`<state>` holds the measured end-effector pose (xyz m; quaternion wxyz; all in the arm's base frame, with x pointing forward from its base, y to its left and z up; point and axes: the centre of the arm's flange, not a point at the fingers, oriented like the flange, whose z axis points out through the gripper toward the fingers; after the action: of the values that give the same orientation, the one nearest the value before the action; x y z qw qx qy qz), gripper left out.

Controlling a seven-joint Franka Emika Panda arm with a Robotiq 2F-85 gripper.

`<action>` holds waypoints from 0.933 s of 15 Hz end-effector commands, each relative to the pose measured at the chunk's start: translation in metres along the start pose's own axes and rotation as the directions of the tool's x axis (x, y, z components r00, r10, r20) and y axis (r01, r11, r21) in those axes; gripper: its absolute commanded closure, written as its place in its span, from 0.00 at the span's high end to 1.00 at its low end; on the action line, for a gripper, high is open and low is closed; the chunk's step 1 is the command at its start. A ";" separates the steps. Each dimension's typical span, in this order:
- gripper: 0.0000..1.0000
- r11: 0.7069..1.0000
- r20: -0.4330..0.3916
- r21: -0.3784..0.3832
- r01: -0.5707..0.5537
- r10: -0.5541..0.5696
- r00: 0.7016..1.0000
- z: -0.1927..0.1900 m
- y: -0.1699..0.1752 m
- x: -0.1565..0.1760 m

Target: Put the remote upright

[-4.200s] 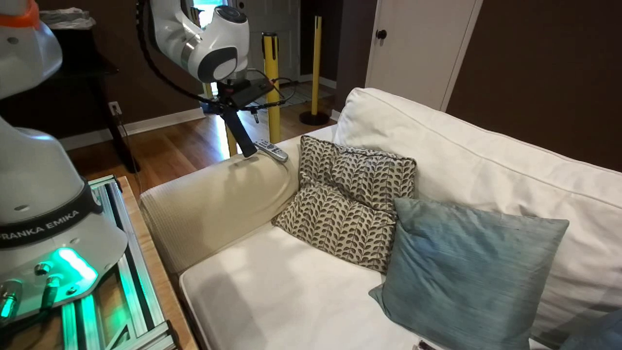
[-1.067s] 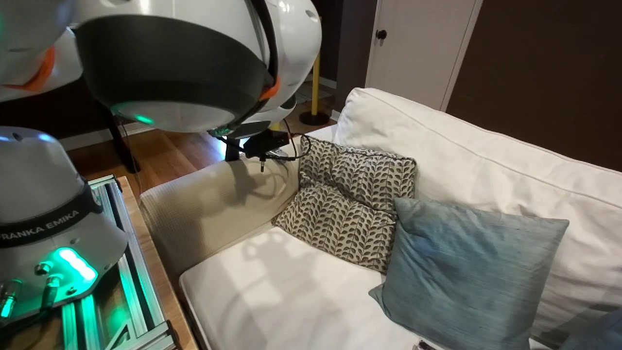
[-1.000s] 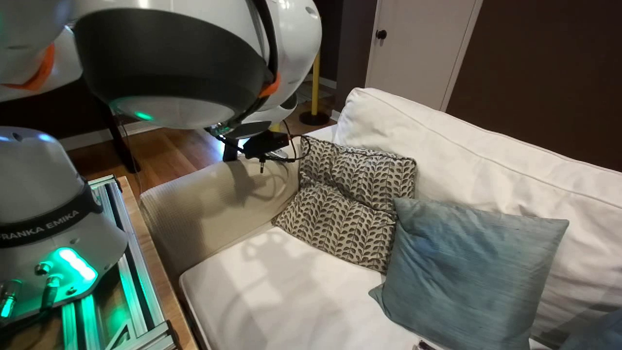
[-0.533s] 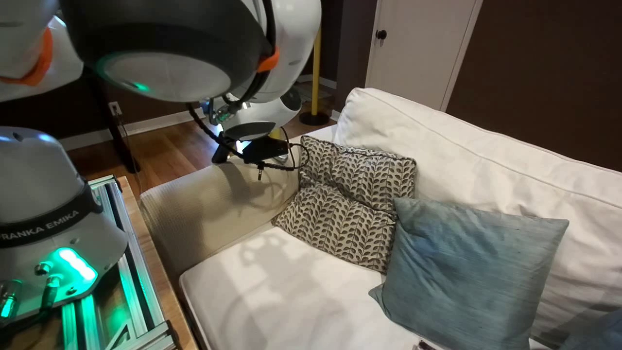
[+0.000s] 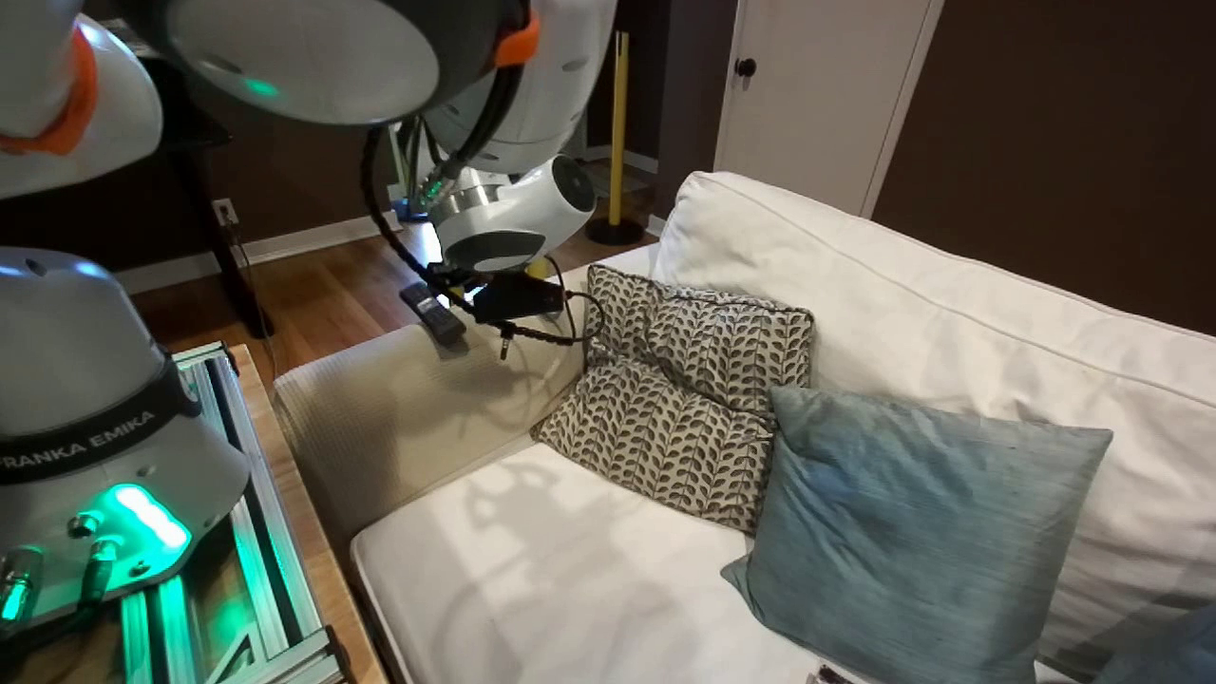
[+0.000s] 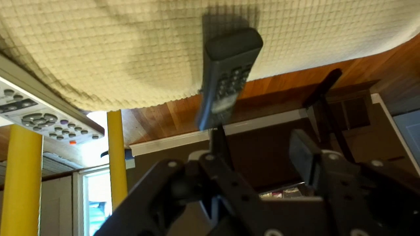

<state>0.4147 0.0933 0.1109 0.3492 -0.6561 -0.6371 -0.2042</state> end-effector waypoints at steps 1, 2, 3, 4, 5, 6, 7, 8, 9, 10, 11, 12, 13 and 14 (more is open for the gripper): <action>0.32 0.998 0.057 0.042 -0.047 0.045 0.997 -0.004 0.002 -0.003; 0.32 0.998 0.059 0.044 -0.052 0.050 0.997 -0.005 0.001 -0.004; 0.32 0.997 0.064 0.049 -0.057 0.054 0.996 -0.005 0.001 -0.005; 0.32 0.997 0.069 0.053 -0.062 0.058 0.996 -0.006 0.002 -0.006; 0.32 0.996 0.076 0.057 -0.065 0.061 0.995 -0.008 0.002 -0.006; 0.32 0.996 0.082 0.059 -0.066 0.061 0.995 -0.009 0.003 -0.006; 0.32 0.996 0.086 0.060 -0.069 0.063 0.994 -0.010 0.003 -0.006; 0.32 0.995 0.090 0.064 -0.070 0.064 0.994 -0.011 0.004 -0.006; 0.35 0.995 0.096 0.071 -0.071 0.064 0.993 -0.012 0.004 -0.006; 0.42 0.995 0.100 0.075 -0.071 0.064 0.993 -0.012 0.005 -0.006; 0.54 0.994 0.104 0.077 -0.072 0.063 0.993 -0.013 0.006 -0.006; 0.68 0.995 0.105 0.074 -0.071 0.063 0.993 -0.014 0.006 -0.006; 0.68 0.995 0.106 0.076 -0.070 0.062 0.992 -0.015 0.007 -0.007; 0.73 0.995 0.107 0.078 -0.068 0.060 0.992 -0.016 0.007 -0.007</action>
<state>0.4203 0.0817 0.1141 0.3509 -0.6700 -0.6363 -0.1521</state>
